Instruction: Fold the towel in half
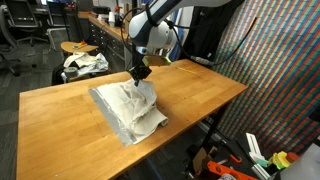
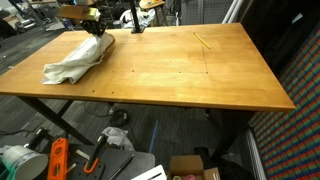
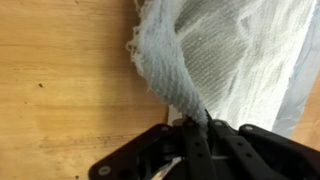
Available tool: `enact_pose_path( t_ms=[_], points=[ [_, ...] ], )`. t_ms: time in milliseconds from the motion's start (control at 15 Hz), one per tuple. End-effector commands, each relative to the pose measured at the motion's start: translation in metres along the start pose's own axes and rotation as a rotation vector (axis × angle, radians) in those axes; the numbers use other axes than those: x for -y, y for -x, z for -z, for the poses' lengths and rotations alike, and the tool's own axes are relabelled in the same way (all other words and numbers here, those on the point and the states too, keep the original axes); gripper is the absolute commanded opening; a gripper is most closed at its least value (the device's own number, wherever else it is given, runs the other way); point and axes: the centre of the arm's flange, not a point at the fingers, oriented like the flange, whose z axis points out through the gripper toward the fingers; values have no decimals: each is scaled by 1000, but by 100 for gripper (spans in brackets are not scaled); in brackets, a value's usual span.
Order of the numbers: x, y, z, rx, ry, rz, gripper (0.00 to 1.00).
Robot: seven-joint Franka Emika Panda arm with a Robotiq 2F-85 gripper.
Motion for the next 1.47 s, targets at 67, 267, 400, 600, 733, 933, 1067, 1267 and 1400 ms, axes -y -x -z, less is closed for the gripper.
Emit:
enact_pose_path(
  t_ms=[67, 267, 400, 600, 733, 933, 1067, 1267, 1400],
  points=[
    [76, 43, 15, -97, 131, 113, 7],
    [128, 49, 2, -153, 213, 134, 7],
    [158, 47, -9, -146, 276, 135, 7],
    [200, 37, -18, -168, 326, 77, 7],
    [221, 26, -21, -141, 345, 28, 7],
    [239, 1, -26, -115, 383, -41, 7],
    [242, -18, -32, -98, 393, -84, 7],
    [240, -37, -46, -90, 424, -127, 7],
    [242, -48, -56, -80, 425, -188, 7]
  ],
)
